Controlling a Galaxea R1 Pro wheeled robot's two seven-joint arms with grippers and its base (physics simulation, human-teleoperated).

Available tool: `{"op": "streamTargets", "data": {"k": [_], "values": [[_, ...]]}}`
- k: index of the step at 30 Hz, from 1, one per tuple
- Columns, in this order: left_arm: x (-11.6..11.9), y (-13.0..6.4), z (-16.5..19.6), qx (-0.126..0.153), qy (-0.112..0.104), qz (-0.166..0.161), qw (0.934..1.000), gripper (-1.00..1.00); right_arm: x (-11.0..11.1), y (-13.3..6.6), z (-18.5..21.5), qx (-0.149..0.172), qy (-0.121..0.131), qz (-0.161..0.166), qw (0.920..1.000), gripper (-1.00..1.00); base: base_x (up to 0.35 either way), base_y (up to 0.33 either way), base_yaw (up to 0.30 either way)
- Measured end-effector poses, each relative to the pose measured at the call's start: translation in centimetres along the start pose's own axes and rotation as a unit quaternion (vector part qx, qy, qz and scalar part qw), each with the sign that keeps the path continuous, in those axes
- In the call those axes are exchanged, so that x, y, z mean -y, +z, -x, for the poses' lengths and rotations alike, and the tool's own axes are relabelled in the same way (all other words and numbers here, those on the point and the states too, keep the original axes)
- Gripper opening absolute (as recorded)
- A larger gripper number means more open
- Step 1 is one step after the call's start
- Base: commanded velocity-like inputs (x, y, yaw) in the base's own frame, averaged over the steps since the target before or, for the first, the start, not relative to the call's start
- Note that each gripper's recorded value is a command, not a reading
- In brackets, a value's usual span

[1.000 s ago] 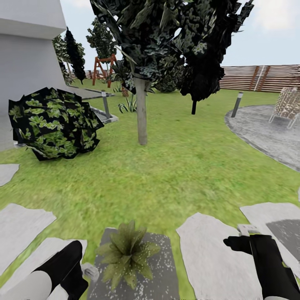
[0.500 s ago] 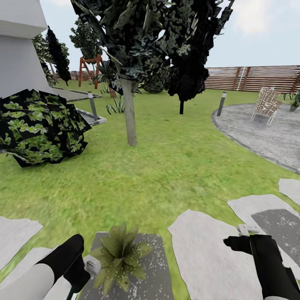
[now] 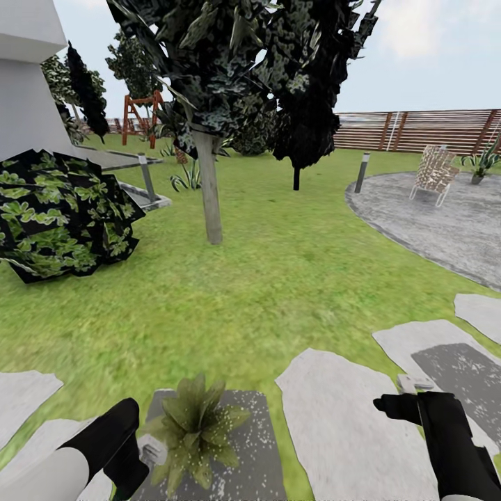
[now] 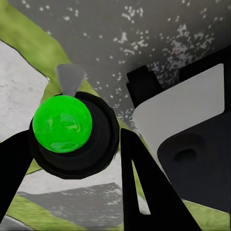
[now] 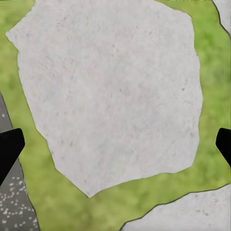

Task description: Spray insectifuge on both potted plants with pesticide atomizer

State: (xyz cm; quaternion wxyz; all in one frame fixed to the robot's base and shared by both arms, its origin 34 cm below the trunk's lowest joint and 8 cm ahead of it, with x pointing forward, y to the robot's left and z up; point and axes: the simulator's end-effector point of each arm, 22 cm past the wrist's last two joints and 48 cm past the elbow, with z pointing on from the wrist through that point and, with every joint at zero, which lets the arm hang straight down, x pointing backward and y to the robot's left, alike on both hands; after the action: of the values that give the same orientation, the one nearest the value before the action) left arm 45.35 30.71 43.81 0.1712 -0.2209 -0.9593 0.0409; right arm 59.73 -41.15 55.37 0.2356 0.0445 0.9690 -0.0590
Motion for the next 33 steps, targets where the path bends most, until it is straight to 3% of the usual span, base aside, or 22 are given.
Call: {"op": "streamTargets", "data": {"k": [21,27,33], "values": [[0.2,1.2,-0.3,-0.012,-0.002,-0.008,0.9999,-1.0,-0.1,1.1,-1.1,-0.016,-0.002,-0.001,0.9999,1.0,0.003,0.003,0.0],[0.2,1.2,-0.2,-0.011,-0.002,-0.008,0.9999,-1.0,-0.1,1.2,-1.2,-0.017,-0.003,-0.001,0.9999,1.0,0.15,0.214,-0.017],[0.2,1.3,-0.3,-0.013,-0.003,-0.009,0.9999,-1.0,0.0,1.2,-1.3,-0.018,-0.003,-0.002,0.9998,1.0,-0.006,0.307,-0.227]]}}
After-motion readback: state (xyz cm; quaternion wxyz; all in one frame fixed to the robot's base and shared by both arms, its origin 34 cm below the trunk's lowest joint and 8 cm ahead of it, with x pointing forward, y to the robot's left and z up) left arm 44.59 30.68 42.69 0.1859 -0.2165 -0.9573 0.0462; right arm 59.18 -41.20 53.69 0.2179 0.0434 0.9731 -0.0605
